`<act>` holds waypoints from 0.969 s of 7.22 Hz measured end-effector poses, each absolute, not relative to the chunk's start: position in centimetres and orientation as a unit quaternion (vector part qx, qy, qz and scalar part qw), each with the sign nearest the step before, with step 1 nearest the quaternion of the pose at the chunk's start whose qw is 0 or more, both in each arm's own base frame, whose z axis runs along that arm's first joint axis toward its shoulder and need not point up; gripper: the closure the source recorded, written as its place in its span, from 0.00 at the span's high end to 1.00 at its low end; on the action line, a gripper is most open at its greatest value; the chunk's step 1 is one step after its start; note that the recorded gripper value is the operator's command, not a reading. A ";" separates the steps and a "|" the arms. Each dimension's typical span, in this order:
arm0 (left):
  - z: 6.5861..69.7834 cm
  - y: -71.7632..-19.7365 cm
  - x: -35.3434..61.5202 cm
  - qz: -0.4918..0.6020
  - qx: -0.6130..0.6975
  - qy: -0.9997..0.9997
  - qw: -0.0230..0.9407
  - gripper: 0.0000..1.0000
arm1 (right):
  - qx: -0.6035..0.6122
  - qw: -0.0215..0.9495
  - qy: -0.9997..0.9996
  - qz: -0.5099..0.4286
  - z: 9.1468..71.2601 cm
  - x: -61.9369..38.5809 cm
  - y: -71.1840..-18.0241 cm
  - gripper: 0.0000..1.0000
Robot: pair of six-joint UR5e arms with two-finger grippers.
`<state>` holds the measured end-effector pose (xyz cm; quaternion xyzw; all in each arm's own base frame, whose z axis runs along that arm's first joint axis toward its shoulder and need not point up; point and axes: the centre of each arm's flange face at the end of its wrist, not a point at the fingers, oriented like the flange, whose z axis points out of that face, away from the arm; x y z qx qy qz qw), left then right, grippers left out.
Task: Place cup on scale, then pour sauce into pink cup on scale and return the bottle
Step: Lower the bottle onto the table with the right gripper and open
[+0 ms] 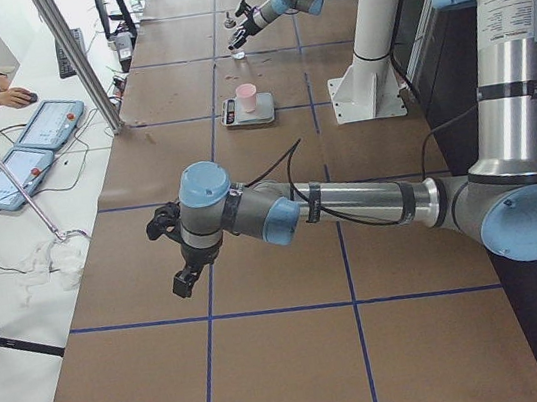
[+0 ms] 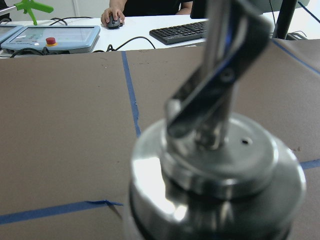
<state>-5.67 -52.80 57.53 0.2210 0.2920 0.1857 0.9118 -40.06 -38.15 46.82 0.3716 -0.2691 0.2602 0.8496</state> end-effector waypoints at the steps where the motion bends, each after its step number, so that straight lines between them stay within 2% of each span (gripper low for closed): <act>1: 57.5 -52.9 -5.7 0.186 0.222 0.290 0.912 1.00 | 0.366 0.853 -0.270 0.258 47.0 -40.0 -38.0 1.00; 4: 57.3 -53.0 -5.7 0.186 0.223 0.289 0.912 1.00 | 0.324 0.872 -0.277 0.240 47.7 -38.9 -36.5 1.00; 7: 57.4 -52.9 -5.8 0.186 0.223 0.288 0.913 1.00 | 0.271 0.896 -0.276 0.219 42.8 -37.2 -34.6 1.00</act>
